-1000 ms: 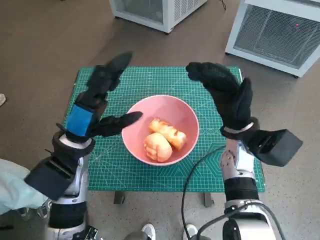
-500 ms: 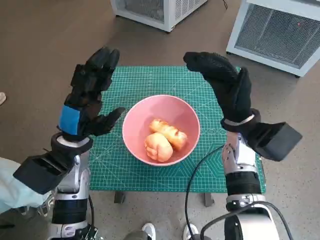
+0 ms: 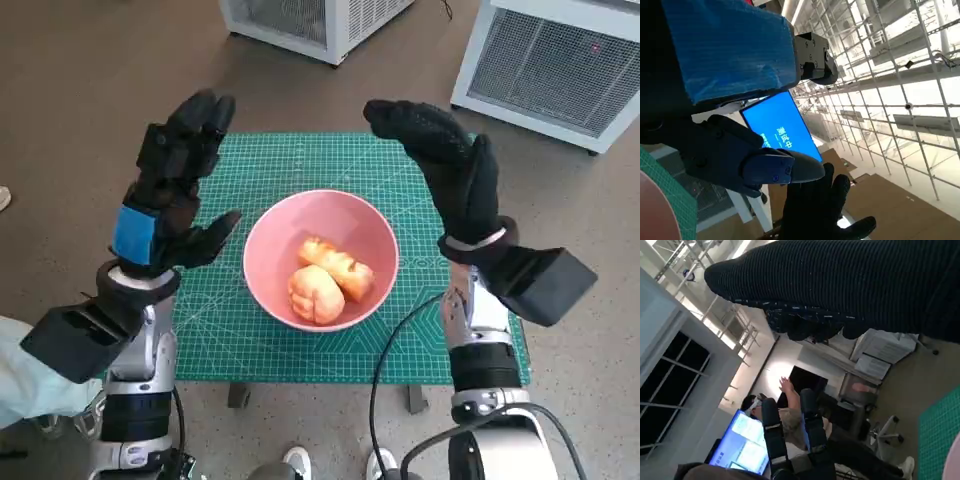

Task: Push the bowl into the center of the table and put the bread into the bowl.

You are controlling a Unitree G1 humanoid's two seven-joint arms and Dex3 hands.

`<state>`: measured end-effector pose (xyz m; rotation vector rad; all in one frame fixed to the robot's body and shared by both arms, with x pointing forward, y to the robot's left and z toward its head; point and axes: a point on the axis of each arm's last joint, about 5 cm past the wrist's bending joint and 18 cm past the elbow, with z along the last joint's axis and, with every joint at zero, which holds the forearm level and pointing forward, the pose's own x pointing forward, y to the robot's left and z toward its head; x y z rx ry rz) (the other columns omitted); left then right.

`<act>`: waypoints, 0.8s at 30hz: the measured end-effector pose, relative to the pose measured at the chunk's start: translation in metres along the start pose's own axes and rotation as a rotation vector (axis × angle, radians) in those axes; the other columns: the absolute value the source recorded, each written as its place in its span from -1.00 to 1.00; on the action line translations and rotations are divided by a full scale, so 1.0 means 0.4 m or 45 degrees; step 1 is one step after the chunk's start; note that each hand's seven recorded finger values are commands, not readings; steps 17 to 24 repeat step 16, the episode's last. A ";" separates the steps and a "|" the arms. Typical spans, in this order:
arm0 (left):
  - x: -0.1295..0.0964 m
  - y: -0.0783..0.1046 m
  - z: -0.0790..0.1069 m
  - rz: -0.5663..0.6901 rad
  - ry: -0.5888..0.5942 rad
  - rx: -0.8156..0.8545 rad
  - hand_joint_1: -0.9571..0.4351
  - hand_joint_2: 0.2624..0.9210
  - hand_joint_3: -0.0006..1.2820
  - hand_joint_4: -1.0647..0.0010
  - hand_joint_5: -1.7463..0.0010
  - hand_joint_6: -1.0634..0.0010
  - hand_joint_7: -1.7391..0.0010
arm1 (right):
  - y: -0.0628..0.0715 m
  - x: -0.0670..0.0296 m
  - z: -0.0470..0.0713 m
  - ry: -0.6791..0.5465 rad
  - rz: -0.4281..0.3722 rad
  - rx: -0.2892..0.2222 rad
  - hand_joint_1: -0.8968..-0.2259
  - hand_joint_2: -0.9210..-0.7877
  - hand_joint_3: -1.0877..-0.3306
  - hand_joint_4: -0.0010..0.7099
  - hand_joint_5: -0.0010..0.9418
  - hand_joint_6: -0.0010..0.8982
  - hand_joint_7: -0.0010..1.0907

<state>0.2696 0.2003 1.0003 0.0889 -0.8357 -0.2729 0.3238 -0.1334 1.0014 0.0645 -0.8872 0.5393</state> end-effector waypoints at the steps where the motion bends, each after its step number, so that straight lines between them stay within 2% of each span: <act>1: 0.001 0.001 0.000 0.000 0.000 -0.009 -0.56 1.00 -0.42 0.58 0.98 0.89 0.48 | 0.000 0.001 0.001 -0.002 -0.001 -0.001 -0.34 -1.00 -0.15 -0.43 -0.98 -1.00 0.13; 10: 0.006 0.006 0.000 -0.018 0.016 -0.088 -0.54 1.00 -0.43 0.56 0.98 0.84 0.48 | 0.003 -0.001 0.006 -0.019 -0.017 -0.012 -0.31 -1.00 -0.16 -0.44 -0.98 -1.00 0.12; 24: 0.008 0.007 0.001 -0.033 0.024 -0.098 -0.54 1.00 -0.43 0.55 0.98 0.83 0.49 | 0.004 -0.003 0.006 -0.020 -0.021 -0.014 -0.30 -1.00 -0.16 -0.44 -0.98 -1.00 0.12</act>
